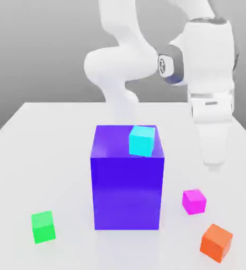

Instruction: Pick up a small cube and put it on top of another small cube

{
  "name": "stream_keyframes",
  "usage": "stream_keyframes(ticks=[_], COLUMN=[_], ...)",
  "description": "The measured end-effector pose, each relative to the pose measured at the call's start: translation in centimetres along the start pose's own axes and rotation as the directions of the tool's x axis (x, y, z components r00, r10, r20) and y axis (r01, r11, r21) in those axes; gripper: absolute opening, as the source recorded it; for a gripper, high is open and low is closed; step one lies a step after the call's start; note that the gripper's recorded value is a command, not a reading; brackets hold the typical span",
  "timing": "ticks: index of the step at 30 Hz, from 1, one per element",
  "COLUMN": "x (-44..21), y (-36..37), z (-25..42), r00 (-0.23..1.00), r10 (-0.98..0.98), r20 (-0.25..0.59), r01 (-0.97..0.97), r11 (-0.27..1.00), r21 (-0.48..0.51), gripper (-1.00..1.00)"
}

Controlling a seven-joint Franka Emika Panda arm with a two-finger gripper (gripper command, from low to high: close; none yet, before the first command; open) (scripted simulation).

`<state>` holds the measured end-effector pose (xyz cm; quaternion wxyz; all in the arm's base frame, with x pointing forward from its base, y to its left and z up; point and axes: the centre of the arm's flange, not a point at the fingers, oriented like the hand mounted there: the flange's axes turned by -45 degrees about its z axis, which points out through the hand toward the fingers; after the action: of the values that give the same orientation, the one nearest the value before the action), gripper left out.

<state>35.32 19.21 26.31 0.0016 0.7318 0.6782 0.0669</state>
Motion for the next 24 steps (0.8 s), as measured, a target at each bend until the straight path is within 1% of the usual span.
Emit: stream_keyframes(ticks=[4, 5, 11, 12, 19, 24], x=[0.3, 0.3, -0.8, -0.9, -1.0, -0.5], y=[-5.4, -6.1, -6.5, -6.7, -6.7, -6.2], z=[5.6, 6.6, 12.0, 12.7, 12.8, 9.0], r00=[0.963, 0.954, 0.951, 0.951, 0.951, 0.951], r10=[-0.264, -0.296, -0.303, -0.302, -0.302, -0.303], r20=[0.054, 0.059, 0.064, 0.064, 0.065, 0.066], r01=[0.258, 0.288, 0.294, 0.293, 0.293, 0.295], r11=[0.962, 0.952, 0.949, 0.949, 0.949, 0.948], r21=[0.095, 0.106, 0.115, 0.116, 0.118, 0.117], gripper=[0.00, 0.00, 0.00, -1.00, -1.00, -1.00])
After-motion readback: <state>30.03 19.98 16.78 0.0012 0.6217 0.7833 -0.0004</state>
